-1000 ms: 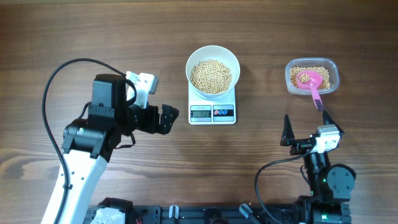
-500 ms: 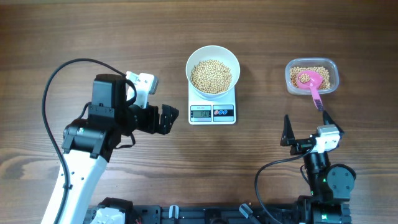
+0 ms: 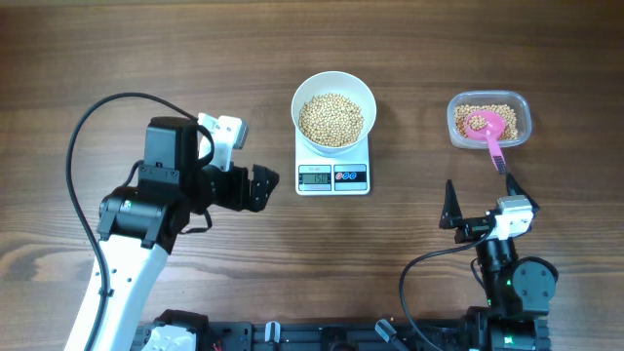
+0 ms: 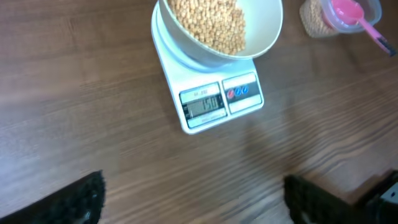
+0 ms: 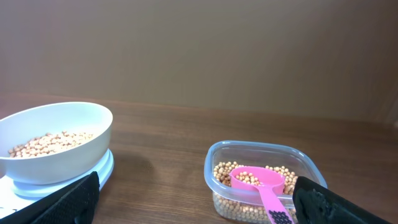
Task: Scoop item into bowl and weigh 150g on scale
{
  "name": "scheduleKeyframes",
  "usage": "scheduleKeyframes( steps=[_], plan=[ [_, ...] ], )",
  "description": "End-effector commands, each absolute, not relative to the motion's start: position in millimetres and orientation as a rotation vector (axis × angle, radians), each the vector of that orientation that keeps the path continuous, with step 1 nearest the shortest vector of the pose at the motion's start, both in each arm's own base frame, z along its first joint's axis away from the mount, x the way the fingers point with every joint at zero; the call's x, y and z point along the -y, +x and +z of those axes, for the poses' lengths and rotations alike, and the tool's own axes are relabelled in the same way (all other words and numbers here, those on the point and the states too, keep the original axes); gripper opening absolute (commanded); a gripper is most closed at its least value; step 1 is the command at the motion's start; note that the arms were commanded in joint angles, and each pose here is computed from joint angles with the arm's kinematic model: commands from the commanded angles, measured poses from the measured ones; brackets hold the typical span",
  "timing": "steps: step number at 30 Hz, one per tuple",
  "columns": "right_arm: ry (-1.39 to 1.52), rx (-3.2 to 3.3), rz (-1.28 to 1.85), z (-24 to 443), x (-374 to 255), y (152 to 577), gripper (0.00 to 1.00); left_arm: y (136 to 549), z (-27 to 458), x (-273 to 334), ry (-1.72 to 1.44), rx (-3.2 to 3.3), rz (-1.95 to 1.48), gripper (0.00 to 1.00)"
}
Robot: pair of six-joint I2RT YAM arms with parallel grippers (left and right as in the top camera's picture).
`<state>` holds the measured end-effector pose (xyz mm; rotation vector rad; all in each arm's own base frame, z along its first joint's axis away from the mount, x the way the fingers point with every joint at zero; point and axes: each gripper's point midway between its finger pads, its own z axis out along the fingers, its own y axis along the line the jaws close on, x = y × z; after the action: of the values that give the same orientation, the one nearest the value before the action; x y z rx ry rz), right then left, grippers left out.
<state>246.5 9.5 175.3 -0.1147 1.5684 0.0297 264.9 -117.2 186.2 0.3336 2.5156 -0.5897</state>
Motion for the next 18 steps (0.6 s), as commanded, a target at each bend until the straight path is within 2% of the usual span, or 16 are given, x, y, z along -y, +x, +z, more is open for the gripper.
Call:
scheduleKeyframes(
  steps=[1,7,18],
  plan=[
    [-0.101,-1.557,0.021,177.5,-7.6,246.1,1.00,256.1,180.4,115.5,0.322,-2.565,-0.603,1.00],
    [-0.101,-1.557,0.021,177.5,-7.6,246.1,1.00,251.2,186.4,114.5,0.325,-2.548,-0.601,1.00],
    [-0.101,-1.557,0.021,177.5,-7.6,246.1,1.00,231.4,227.3,91.1,0.295,-2.343,-0.450,1.00]
  ],
)
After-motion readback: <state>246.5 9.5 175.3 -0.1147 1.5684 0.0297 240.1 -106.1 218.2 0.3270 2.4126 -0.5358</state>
